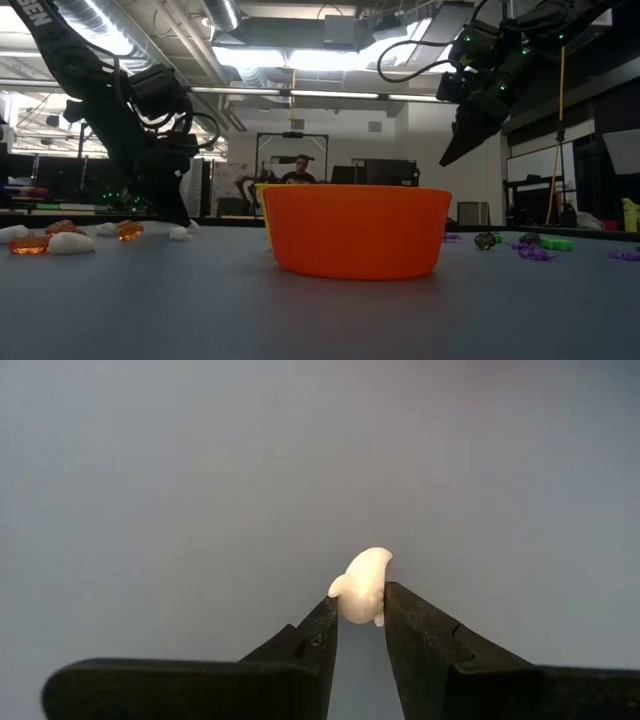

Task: Sort Halloween decoration
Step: Put the white ghost toy into the red bin

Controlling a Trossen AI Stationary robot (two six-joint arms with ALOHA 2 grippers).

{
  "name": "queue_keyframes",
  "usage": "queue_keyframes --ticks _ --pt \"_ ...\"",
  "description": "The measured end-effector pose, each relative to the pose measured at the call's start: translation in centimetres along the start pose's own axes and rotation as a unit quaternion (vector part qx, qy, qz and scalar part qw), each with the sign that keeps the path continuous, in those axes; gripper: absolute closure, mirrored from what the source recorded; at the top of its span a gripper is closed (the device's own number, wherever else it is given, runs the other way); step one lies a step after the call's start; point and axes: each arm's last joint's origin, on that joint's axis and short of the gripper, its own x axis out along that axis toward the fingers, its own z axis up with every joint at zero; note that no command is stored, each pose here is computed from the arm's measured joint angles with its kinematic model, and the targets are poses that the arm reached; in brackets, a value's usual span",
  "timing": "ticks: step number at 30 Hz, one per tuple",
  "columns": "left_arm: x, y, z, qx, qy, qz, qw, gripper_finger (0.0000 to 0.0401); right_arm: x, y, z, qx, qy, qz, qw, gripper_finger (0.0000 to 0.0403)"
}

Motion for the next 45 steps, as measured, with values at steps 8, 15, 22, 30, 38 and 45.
queue_keyframes --ticks 8,15,22,30,38,45 --pt "0.0 0.0 0.0 0.000 -0.001 0.000 1.000 0.0366 0.0 0.0 0.0 0.000 0.000 0.000 1.000 0.0237" --pt "0.0 0.0 0.0 0.000 -0.001 0.000 1.000 0.0370 0.0 0.0 0.0 0.000 0.000 0.000 1.000 0.0237" --pt "0.0 0.0 0.0 0.000 -0.001 0.000 1.000 0.0367 0.0 0.0 0.0 0.000 0.000 0.000 1.000 0.0237" --pt "0.0 -0.1 0.6 -0.002 -0.028 -0.004 1.000 0.0369 0.0 0.0 0.0 0.000 0.000 0.000 1.000 0.0237" --pt "-0.2 -0.2 1.7 -0.007 -0.085 -0.013 0.996 0.0370 0.0 0.0 0.0 0.000 0.000 0.000 1.000 0.0237" --pt "-0.5 -0.4 3.0 -0.017 -0.157 -0.024 0.987 0.0366 0.0 0.0 0.0 0.000 0.000 0.000 1.000 0.0237"
